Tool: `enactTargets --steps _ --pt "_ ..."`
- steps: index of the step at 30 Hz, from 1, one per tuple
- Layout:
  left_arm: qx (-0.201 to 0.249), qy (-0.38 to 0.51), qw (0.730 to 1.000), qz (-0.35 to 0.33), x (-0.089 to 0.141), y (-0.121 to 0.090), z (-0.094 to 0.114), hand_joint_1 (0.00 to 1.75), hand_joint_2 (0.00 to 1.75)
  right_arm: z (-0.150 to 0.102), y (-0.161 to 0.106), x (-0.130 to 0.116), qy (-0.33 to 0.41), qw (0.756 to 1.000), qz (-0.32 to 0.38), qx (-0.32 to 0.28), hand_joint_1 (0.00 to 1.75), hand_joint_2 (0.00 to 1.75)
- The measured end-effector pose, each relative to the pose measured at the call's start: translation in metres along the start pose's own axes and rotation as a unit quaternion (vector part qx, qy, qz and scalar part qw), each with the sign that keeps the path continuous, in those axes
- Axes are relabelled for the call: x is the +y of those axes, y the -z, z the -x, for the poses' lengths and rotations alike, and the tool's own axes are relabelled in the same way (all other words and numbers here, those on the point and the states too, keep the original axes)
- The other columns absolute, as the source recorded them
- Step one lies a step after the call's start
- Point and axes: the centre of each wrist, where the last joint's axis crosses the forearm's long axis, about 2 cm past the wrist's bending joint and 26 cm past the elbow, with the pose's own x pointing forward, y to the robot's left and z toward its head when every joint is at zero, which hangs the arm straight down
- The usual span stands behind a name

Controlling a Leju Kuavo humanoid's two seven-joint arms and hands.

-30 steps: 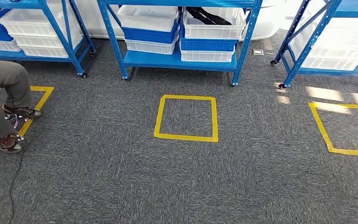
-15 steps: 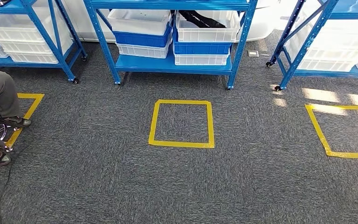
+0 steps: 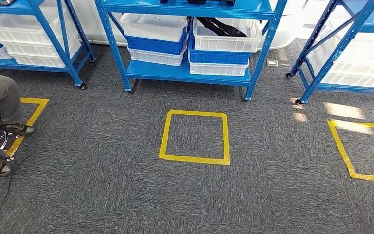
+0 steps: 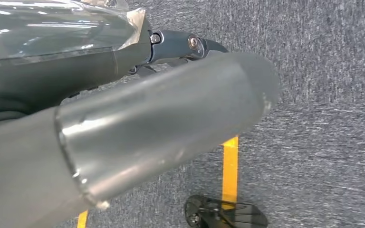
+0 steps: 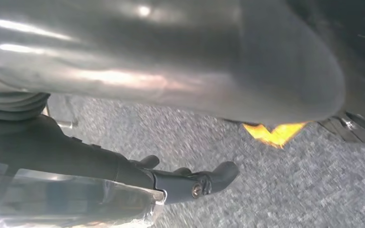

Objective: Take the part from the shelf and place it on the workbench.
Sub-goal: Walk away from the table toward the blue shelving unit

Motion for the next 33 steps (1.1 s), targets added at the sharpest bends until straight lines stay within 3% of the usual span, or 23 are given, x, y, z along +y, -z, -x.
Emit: enactTargets --steps 27,33 --pt "0.017 -0.002 1.0 0.011 0.001 0.001 0.0 0.0 0.0 0.01 0.001 -0.001 0.035 0.999 0.006 0.007 0.0 0.0" --pt "0.019 0.005 1.0 0.012 0.039 0.017 0.007 0.0 0.0 0.033 0.001 -0.016 0.061 0.997 0.026 0.03 0.0 0.0"
